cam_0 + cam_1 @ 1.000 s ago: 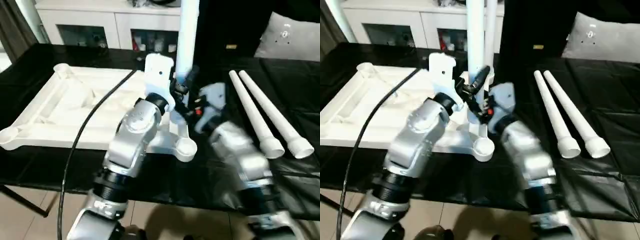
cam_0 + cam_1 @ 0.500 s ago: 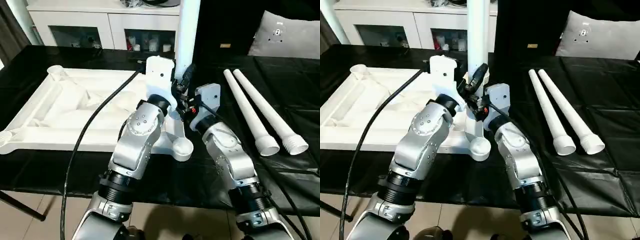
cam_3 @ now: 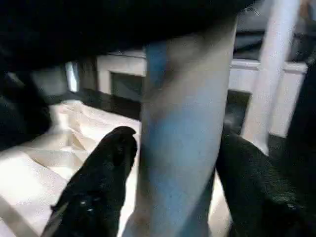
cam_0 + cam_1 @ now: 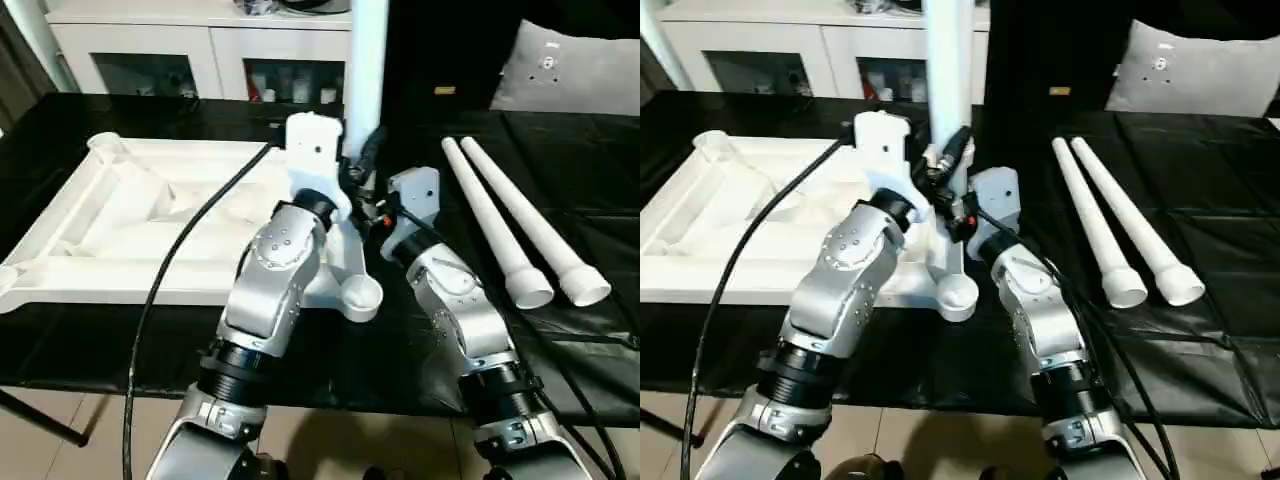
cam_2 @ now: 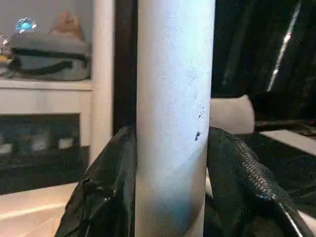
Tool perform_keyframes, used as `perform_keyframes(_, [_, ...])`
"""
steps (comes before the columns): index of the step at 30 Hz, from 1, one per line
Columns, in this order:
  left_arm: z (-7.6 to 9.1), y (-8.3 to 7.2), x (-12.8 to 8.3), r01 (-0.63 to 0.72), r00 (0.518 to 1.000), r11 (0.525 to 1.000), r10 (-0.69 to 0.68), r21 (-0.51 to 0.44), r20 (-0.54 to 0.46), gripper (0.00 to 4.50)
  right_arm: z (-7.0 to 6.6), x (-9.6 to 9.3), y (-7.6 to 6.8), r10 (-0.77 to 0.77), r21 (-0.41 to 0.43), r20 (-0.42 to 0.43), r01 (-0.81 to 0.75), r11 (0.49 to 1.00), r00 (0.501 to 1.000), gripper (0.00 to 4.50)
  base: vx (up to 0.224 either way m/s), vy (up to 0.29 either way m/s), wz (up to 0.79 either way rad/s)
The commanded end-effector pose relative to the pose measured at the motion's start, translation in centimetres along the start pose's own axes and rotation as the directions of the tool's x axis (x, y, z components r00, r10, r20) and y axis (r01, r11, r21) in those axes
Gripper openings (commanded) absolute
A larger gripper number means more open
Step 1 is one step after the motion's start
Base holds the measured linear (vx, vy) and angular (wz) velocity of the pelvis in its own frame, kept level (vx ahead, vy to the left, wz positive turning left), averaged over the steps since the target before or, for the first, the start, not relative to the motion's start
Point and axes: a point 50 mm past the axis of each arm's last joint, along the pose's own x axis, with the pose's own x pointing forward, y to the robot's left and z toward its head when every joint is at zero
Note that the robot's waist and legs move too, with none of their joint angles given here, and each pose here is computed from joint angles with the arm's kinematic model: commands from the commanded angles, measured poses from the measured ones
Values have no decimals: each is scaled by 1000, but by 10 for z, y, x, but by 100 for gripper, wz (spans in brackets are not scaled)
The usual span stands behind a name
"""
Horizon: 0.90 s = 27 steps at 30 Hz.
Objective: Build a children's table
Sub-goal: Pick table leg
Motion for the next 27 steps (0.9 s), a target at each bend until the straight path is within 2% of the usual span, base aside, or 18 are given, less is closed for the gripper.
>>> perform_keyframes(1, [9,13,4,-37,999,999,37,-3,26,185,11,-1,1,60,11,47,-61,998,997,311,0,0,0])
perform_keyframes(3, [11,21,5,-56,998,998,56,-21,27,184,14,-3,-2,76,15,66,-77,997,995,345,0,0,0])
perform_keyframes(6, [15,34,6,-43,999,999,43,4,16,184,17,-6,-10,90,15,42,-90,996,995,364,0,0,0])
perform_keyframes(8, [19,45,6,-10,1000,1000,11,-22,4,184,20,-12,-22,105,46,4,-105,993,994,388,0,0,0])
perform_keyframes(9, [19,45,6,-10,1000,1000,11,-22,4,184,20,-12,-22,105,46,4,-105,993,994,392,0,0,0])
perform_keyframes(11, [21,52,5,36,999,999,-37,-40,-18,184,25,-19,-29,167,104,19,-168,980,986,398,0,0,0])
perform_keyframes(12, [21,53,5,50,998,998,-51,-46,-26,184,26,-21,-31,161,110,20,-162,981,987,401,0,0,0])
perform_keyframes(14, [22,56,1,162,984,979,-170,-126,-56,184,32,-29,-47,158,190,18,-158,969,987,403,0,0,0])
perform_keyframes(16, [22,56,-2,216,972,968,-226,-130,-63,184,33,-31,-52,145,213,12,-144,966,989,403,0,0,0])
perform_keyframes(19, [24,55,-7,300,946,933,-318,-200,-60,184,37,-34,-61,138,251,22,-139,958,990,403,0,0,0])
perform_keyframes(21, [29,54,-11,361,922,881,-386,-306,-26,184,41,-38,-65,157,312,37,-160,936,987,403,0,0,0])
perform_keyframes(22, [34,52,-13,411,898,836,-441,-363,2,184,43,-42,-66,190,342,52,-196,919,980,403,0,0,0])
perform_keyframes(27, [43,44,-18,531,824,725,-562,-438,70,184,47,-52,-63,310,383,78,-316,868,947,403,0,0,0])
